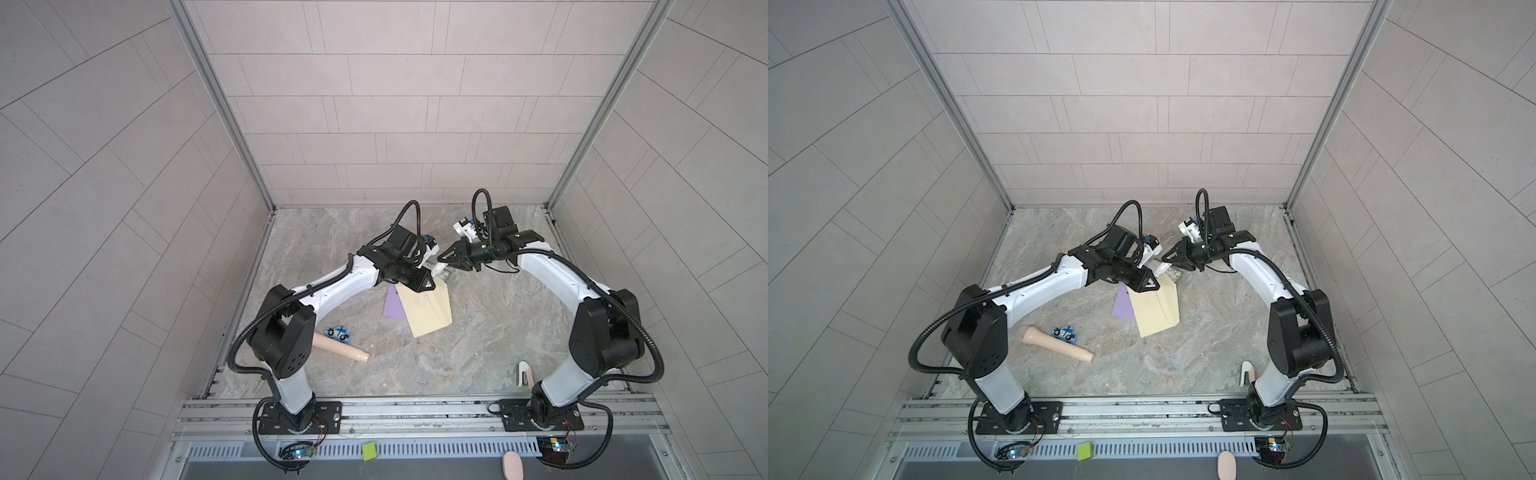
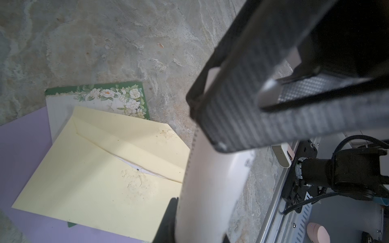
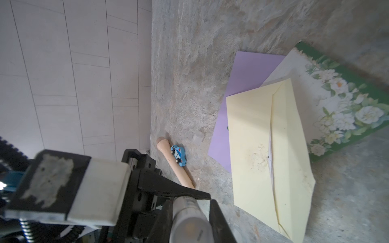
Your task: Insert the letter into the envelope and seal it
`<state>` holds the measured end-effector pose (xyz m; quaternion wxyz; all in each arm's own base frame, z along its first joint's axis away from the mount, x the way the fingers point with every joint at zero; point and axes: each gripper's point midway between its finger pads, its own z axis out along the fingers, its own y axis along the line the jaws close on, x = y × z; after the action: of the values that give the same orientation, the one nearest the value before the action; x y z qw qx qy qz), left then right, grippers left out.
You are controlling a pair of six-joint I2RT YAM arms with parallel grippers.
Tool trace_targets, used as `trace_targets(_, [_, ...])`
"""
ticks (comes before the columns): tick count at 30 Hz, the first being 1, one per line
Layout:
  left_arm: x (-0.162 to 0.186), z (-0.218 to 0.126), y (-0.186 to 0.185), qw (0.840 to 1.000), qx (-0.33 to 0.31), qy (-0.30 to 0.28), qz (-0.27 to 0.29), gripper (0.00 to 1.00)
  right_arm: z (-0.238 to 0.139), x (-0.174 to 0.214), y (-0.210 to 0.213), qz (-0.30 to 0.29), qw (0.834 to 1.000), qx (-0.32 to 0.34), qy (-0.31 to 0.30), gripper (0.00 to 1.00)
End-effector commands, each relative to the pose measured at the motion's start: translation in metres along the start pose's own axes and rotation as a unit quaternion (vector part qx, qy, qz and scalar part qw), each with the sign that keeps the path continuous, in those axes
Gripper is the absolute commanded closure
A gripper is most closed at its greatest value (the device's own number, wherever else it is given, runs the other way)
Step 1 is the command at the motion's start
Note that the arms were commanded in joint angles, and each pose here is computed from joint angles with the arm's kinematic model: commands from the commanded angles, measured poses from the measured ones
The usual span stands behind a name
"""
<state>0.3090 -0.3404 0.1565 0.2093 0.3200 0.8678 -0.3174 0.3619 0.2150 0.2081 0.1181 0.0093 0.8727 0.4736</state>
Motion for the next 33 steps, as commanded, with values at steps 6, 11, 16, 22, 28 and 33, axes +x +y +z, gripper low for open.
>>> trace_targets(6, [-0.03, -0.009, 0.02, 0.991, -0.117, -0.068, -0.012, 1.0, -0.01, -0.001, -0.01, -0.003, 0.998, 0.064, -0.024, 0.92])
trace_targets(11, [-0.057, -0.025, -0.011, 0.959, -0.214, -0.153, 0.101, 1.0, -0.011, -0.004, -0.045, 0.056, 0.983, 0.164, -0.055, 1.0])
trace_targets(16, [-0.066, -0.029, -0.052, 0.905, -0.278, -0.224, 0.232, 1.0, -0.005, -0.006, -0.073, 0.149, 0.966, 0.194, -0.087, 1.0])
trace_targets(22, [-0.073, -0.04, -0.059, 0.908, -0.254, -0.269, 0.195, 0.99, 0.006, -0.014, -0.058, 0.162, 0.974, 0.133, -0.088, 1.0])
trace_targets(28, [-0.074, -0.057, -0.056, 0.957, -0.078, -0.258, 0.109, 0.34, -0.001, -0.024, -0.013, 0.125, 0.988, 0.033, -0.081, 1.0])
trace_targets(33, [-0.086, -0.081, -0.034, 0.969, 0.047, -0.243, 0.004, 0.25, -0.017, -0.023, 0.013, 0.092, 0.993, -0.012, -0.068, 1.0])
